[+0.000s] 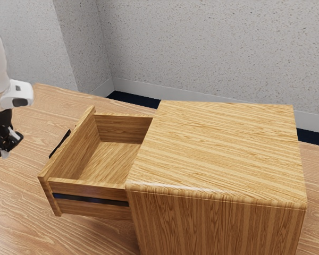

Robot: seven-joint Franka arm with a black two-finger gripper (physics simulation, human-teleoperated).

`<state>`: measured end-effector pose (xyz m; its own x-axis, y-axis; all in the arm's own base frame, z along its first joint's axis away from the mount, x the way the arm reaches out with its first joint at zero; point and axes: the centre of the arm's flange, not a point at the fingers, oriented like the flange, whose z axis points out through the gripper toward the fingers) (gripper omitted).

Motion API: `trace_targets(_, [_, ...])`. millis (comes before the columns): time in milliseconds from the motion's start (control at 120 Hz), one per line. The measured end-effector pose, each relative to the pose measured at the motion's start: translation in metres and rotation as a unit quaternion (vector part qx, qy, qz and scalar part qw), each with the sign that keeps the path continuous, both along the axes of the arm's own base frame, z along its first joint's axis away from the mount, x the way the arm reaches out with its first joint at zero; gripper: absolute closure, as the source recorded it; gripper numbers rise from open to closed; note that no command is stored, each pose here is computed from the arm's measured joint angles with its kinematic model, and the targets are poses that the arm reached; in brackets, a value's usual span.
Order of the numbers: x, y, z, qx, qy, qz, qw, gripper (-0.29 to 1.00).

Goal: Push the drawer handle with one arm to close the drawer

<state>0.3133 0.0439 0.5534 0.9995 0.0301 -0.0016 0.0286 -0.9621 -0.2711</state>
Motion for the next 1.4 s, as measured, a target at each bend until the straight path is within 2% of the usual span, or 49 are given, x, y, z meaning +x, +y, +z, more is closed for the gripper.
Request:
trace_targets(217, [-0.005, 0.002, -0.001, 0.025, -0.035, -0.141, 0.989, 0.77])
trace_targets(417, [-0.010, 0.013, 0.003, 0.037, -0.032, -0.240, 0.970, 0.78])
trace_targets(717, [0.000, 0.023, -0.003, 0.064, -0.027, -0.389, 0.919, 0.78])
trace_targets(933, [0.000, 0.000, -0.007, 0.082, -0.036, -0.463, 0.882, 0.79])
trace_targets(1117, [-0.008, -0.008, -0.008, 0.088, -0.053, -0.490, 0.866, 0.79])
trace_targets(1400, [0.002, -0.037, -0.010, 0.093, -0.066, -0.534, 0.838, 0.79])
